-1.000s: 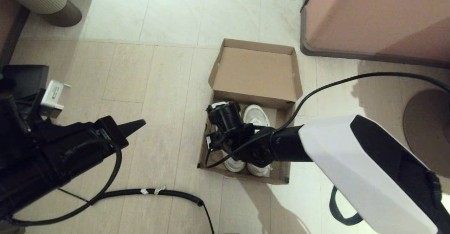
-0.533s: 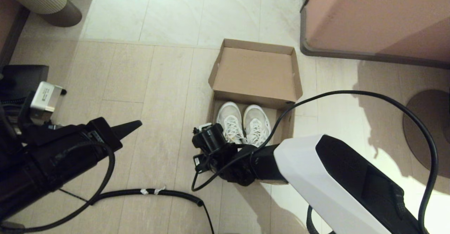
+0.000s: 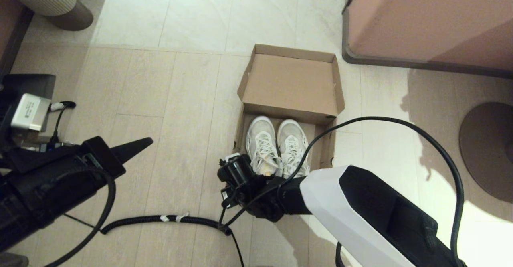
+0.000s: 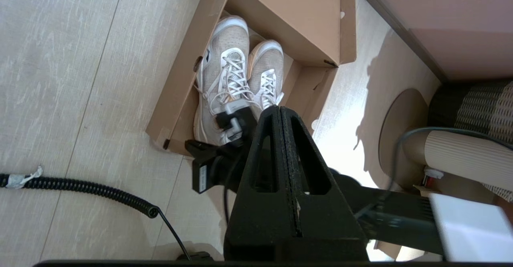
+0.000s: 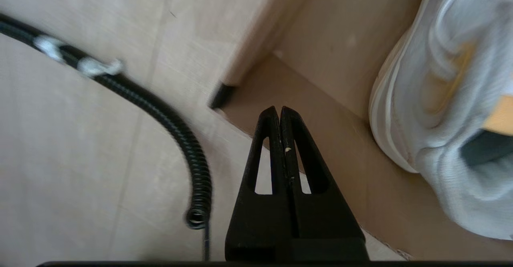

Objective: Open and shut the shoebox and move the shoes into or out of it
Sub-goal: Close the shoe box

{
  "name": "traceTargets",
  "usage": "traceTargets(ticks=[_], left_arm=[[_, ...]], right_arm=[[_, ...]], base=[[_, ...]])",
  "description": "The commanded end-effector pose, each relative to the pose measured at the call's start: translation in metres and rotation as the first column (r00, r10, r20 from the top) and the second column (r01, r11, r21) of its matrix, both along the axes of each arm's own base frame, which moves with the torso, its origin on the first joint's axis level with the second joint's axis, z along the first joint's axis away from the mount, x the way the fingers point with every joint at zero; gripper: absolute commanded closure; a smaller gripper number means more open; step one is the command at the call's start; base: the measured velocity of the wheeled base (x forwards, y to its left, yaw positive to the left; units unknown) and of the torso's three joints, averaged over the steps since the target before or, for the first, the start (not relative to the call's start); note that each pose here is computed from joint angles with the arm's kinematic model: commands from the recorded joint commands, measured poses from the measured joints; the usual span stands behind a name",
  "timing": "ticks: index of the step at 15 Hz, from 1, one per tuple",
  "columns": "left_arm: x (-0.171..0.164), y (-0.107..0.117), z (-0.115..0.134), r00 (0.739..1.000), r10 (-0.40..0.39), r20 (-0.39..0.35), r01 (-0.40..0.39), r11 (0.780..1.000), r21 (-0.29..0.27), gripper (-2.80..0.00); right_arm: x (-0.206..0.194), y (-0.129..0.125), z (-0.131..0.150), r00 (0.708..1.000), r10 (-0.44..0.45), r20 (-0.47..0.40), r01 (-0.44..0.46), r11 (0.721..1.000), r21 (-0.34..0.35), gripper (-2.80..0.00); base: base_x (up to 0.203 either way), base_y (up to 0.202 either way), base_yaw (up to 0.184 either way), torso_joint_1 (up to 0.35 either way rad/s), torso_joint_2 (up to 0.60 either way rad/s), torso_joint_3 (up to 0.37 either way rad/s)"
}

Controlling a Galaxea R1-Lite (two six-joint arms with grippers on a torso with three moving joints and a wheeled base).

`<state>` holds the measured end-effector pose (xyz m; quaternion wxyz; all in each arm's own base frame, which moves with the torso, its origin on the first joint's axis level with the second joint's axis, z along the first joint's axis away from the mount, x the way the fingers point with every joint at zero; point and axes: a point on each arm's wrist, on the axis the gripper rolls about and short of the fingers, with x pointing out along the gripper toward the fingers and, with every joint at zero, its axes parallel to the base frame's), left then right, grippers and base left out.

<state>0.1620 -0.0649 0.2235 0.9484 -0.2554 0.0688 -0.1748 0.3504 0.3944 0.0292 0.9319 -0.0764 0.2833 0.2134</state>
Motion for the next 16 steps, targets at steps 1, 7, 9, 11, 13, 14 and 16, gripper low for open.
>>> traceTargets(ticks=[1,7,9,11,13,14,16], left_arm=[[-0.004,0.002,0.002,1.0,0.005,0.014,-0.005,1.0,-0.007,0.0],[-0.009,0.004,0.0,1.0,0.009,0.015,-0.009,1.0,-0.007,0.0],[-0.009,0.004,0.0,1.0,0.009,0.014,-0.009,1.0,-0.007,0.0],[-0.009,0.004,0.0,1.0,0.008,0.013,-0.008,1.0,-0.006,0.0],[-0.01,0.004,-0.002,1.0,0.005,0.006,-0.005,1.0,-0.004,0.0],[-0.01,0.004,-0.004,1.0,0.005,0.003,-0.005,1.0,-0.002,0.0],[-0.012,0.005,-0.006,1.0,0.005,0.0,-0.005,1.0,-0.001,0.0]], right_arm=[[0.003,0.0,-0.018,1.0,-0.011,-0.012,0.01,1.0,-0.026,0.0],[-0.001,0.001,-0.028,0.999,-0.015,-0.034,0.012,0.998,-0.069,0.0],[-0.004,0.001,-0.023,0.999,-0.012,-0.038,0.009,0.998,-0.069,0.0],[-0.013,0.002,-0.023,0.998,-0.007,-0.064,0.002,0.996,-0.087,0.0],[-0.023,0.007,-0.022,0.995,-0.007,-0.095,-0.002,0.996,-0.09,0.0],[-0.029,0.009,-0.023,0.993,-0.009,-0.118,-0.003,0.995,-0.102,0.0],[-0.035,0.01,-0.022,0.99,-0.013,-0.138,-0.002,0.994,-0.106,0.0]], base=[[0.0,0.0,0.0,0.0,0.0,0.0],[0.0,0.0,0.0,0.0,0.0,0.0],[0.0,0.0,0.0,0.0,0.0,0.0],[0.0,0.0,0.0,0.0,0.0,0.0],[0.0,0.0,0.0,0.0,0.0,0.0],[0.0,0.0,0.0,0.0,0.0,0.0],[0.0,0.0,0.0,0.0,0.0,0.0]])
